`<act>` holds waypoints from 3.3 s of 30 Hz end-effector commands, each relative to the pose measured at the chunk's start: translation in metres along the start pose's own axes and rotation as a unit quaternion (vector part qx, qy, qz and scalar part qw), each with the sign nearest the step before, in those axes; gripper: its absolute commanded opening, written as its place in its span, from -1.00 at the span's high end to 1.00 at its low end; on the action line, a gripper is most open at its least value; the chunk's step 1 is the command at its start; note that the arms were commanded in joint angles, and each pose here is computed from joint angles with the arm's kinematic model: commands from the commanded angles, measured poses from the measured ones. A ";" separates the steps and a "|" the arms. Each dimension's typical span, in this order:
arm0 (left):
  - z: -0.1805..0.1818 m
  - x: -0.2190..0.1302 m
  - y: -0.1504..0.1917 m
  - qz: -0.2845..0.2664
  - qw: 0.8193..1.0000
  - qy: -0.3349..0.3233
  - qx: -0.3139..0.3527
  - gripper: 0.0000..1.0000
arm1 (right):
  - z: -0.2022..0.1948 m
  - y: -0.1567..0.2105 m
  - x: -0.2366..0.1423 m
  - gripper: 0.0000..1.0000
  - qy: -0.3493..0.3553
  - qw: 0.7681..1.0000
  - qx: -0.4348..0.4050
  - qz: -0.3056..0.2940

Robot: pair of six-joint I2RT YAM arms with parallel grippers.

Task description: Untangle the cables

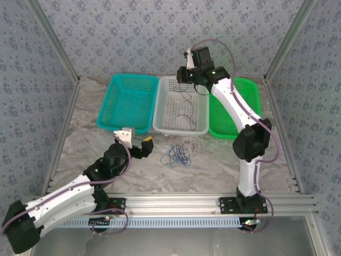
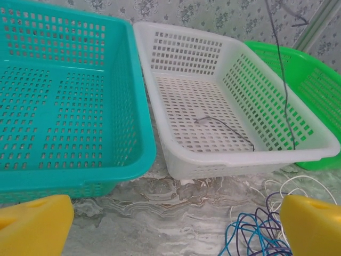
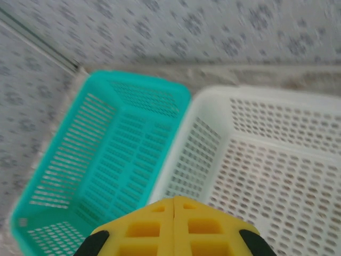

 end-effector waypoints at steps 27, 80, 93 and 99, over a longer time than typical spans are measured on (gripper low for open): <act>-0.019 0.035 -0.004 0.059 0.998 0.010 0.005 -0.99 | -0.087 0.050 0.021 -0.53 0.292 0.906 -0.276 0.133; -0.052 0.062 0.011 0.118 0.988 0.091 0.043 -0.99 | -0.083 0.251 -0.060 -0.33 0.024 0.980 0.016 0.199; -0.047 0.057 0.008 0.110 0.990 0.079 0.045 -0.99 | -0.084 0.265 -0.051 0.67 0.022 0.978 0.020 0.204; -0.049 0.056 0.005 0.107 0.989 0.088 0.049 -0.99 | -0.056 0.248 -0.085 1.00 -0.052 0.980 0.030 0.188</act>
Point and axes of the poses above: each hand's point on the last joint's axis, 136 mm out from that joint toward the fingers, its own x axis out along the fingers, its own z axis along the line the jaws close on, y = z × x, the point moved 4 cm from there along -x, back along the fingers, and after that the axes turned 14 degrees about x, right-handed, at the moved point
